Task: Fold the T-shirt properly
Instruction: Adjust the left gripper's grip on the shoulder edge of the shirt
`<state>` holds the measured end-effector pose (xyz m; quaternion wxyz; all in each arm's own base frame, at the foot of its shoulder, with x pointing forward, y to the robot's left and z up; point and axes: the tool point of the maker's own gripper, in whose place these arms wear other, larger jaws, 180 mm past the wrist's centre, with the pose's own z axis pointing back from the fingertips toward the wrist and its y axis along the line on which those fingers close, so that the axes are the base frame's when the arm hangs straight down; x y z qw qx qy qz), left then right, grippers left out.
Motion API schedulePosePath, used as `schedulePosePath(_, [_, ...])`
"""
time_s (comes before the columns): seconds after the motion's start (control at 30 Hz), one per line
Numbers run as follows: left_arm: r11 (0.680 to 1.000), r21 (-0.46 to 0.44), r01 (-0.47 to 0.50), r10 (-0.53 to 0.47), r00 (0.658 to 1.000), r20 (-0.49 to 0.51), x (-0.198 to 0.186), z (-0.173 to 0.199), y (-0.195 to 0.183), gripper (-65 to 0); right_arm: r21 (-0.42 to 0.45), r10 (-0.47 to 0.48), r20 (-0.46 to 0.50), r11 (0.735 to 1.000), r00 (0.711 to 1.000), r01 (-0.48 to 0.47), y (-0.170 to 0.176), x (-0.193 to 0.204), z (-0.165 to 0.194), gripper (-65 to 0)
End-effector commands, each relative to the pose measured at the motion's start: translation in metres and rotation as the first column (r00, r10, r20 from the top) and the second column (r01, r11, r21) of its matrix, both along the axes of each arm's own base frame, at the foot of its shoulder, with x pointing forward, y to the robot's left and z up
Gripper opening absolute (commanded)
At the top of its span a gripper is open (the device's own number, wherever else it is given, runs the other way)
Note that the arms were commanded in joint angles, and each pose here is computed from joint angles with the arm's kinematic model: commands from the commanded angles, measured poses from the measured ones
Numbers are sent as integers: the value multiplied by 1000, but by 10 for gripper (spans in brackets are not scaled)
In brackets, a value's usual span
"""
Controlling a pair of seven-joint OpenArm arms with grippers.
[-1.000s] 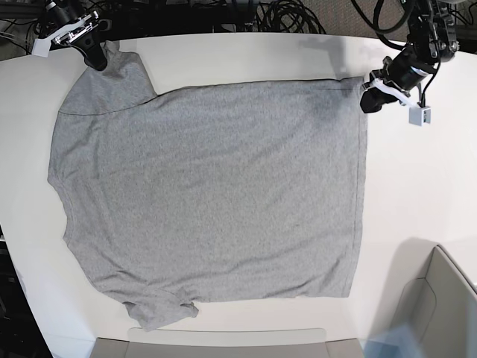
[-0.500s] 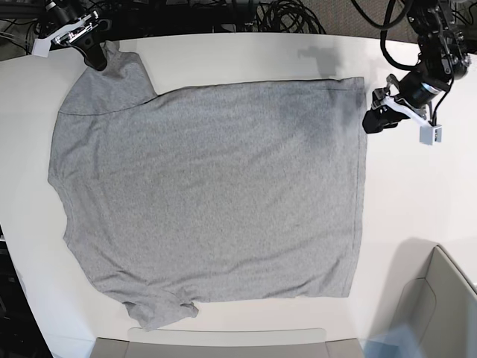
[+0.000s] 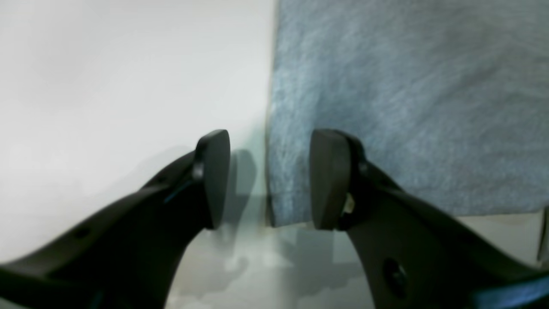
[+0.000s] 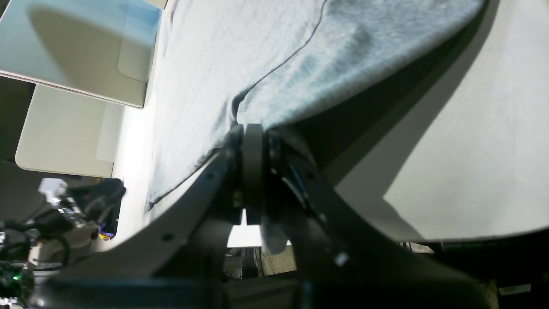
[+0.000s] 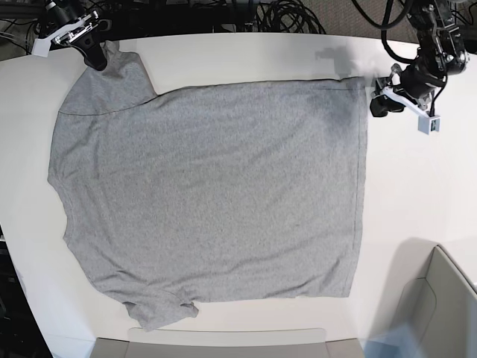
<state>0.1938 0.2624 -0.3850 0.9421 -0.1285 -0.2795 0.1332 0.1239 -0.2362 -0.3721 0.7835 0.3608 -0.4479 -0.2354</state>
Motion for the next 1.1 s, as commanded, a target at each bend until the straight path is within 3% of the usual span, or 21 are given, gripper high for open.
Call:
schedulePosePath(0.0, [1000,0,-10,10,1000,2,1,-1,5,-269,4,2,24,1000,1000,-3,-3,4,7,-650])
schedulePosePath(0.07, [1000,-16,11,-12,999,-32,-8,-15,6,-269,3,2,23,1000,1000,-2,-3,4,7,-650])
schedulePosePath(0.17, [992,-43,122,-125,991,-57,-20,-33,-6,-269,3,2,23,1000,1000,-2,-3,4,7,-650])
schedulePosePath(0.33, [990,-96,105,-113,990,-80,-29,-48,-18,-269,4,3,22,1000,1000,-3,-3,3,7,-650])
schedulePosePath(0.5, [968,-151,199,-214,972,-94,-29,-58,-59,-269,7,4,25,1000,1000,-4,-2,4,8,-650])
schedulePosePath(0.7, [964,-174,199,-218,971,-94,-31,-60,-70,-276,3,2,23,1000,1000,-2,-3,4,7,-650])
schedulePosePath(0.77, [965,-174,197,-216,972,-96,-31,-61,-69,-339,2,1,24,1000,1000,-1,-4,4,7,-650])
schedulePosePath(0.9, [965,-187,186,-210,970,-120,-35,-67,-69,-629,4,2,41,1000,999,-2,-3,10,10,-650])
schedulePosePath(1.07, [962,-224,154,-192,968,-161,-36,-83,-69,-650,4,2,57,1000,998,-3,-3,15,12,-650])
